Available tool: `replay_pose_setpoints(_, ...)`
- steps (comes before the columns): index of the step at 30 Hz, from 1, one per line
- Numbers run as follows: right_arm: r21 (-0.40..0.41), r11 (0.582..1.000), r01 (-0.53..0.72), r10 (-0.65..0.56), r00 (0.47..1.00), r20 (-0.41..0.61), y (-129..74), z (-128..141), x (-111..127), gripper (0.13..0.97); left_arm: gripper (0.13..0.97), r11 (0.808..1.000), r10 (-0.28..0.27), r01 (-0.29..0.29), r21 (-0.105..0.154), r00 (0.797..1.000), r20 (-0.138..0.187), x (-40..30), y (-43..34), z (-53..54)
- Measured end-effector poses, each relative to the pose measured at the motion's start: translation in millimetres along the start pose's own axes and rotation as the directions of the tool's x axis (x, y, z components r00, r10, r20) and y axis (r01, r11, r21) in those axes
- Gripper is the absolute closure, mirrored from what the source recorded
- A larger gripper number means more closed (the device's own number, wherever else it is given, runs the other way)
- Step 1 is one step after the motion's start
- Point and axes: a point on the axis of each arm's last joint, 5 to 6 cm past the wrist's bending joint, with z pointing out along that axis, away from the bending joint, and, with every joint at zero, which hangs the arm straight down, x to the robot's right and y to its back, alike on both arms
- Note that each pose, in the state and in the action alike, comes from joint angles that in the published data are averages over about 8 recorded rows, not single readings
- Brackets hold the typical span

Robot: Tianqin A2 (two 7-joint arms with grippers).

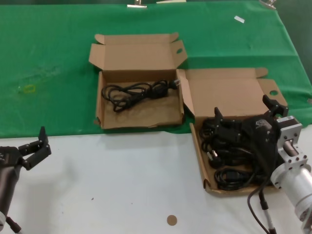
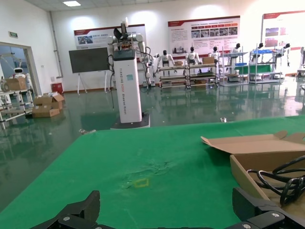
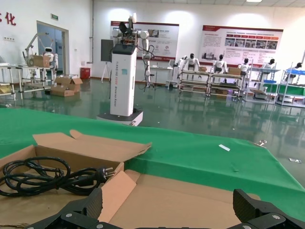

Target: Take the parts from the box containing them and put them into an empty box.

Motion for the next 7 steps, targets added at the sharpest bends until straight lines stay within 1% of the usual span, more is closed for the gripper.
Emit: replay_pose_setpoints(7, 0.0, 1.0, 0.0, 0.0, 1.0, 0.0, 0.0, 0.0, 0.0, 0.13, 0.132, 1.0, 0.0, 0.0, 0.0, 1.0, 0.0, 0.0, 0.0, 0.0)
